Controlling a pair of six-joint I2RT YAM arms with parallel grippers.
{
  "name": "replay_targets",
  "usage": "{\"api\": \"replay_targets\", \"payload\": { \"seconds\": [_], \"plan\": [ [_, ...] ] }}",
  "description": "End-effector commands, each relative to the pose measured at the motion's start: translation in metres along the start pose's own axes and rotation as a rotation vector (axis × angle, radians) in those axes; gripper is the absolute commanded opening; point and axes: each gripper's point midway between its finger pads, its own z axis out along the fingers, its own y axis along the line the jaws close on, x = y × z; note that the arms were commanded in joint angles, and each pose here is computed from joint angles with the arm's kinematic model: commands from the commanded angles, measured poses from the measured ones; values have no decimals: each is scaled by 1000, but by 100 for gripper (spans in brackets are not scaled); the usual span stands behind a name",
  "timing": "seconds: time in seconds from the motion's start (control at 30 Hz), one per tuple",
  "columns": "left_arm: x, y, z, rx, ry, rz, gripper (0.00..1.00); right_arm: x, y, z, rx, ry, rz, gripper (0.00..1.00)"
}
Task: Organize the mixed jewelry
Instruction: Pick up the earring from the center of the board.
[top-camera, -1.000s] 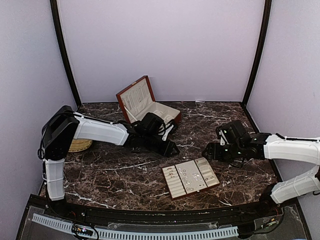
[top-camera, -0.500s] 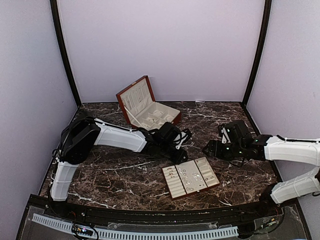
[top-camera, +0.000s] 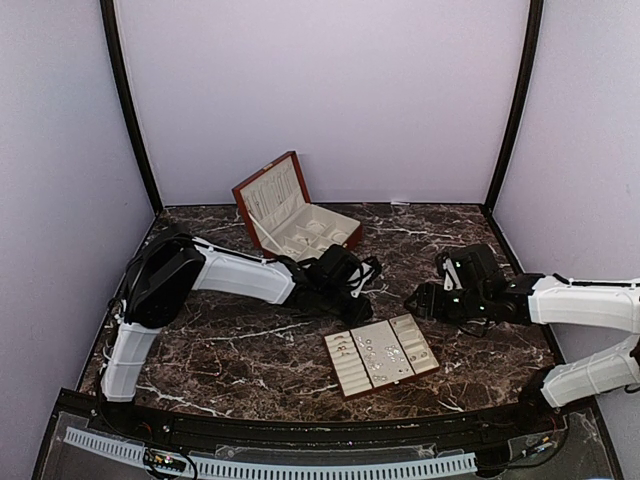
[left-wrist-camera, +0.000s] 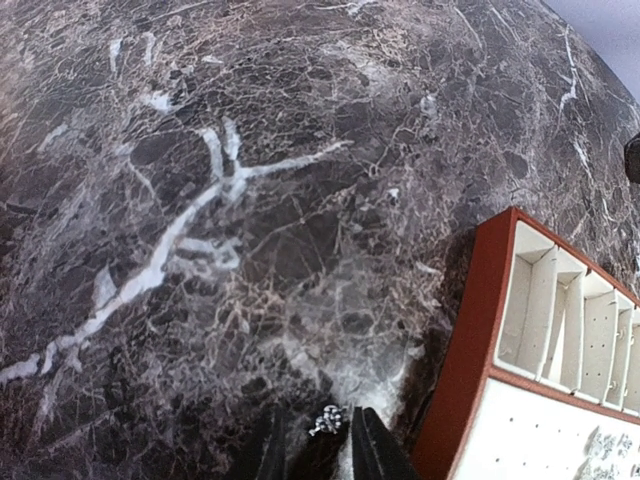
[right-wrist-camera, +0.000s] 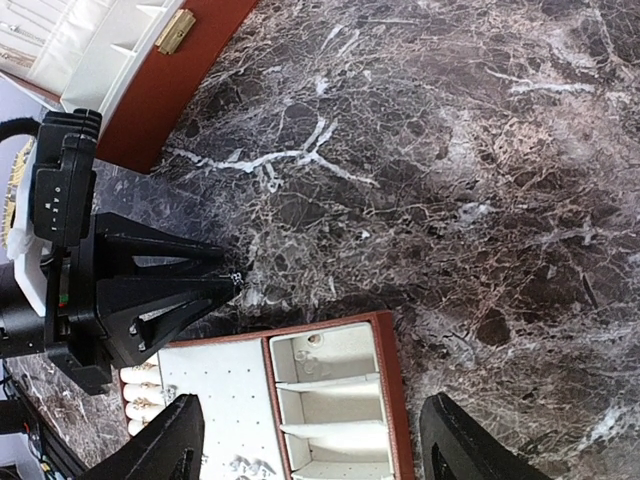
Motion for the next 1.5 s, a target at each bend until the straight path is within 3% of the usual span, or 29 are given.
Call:
{"api": "replay_targets", "payload": {
  "seconds": [0.0,0.47,0.67,0.87,1.03,1.23,1.47],
  "plan": [
    [-6,-3,2,3,-17,-8,23,-3,0,1,-18,-18,22,75],
    [-11,-8,5,34,-20,-35,1,1,-3,6,-11,-6,31,75],
    [-29,-13,-5,88,-67,-92,0,-3,-3,1,-12,-30,34,75],
    [-56,-22,-41,184,-180,-144,0,-11,5,-7,-64,-83,35,75],
    [-72,-31,-87,265,-290,-154,0,-24,29,-22,-206,-163,25,76],
    [-79,-48,-144,372,-407,-129,0,-39,80,-63,-524,-282,-14,76],
    [-73,-74,-207,550,-549,-56,0,-34,132,-92,-828,-261,-52,72]
  ]
}}
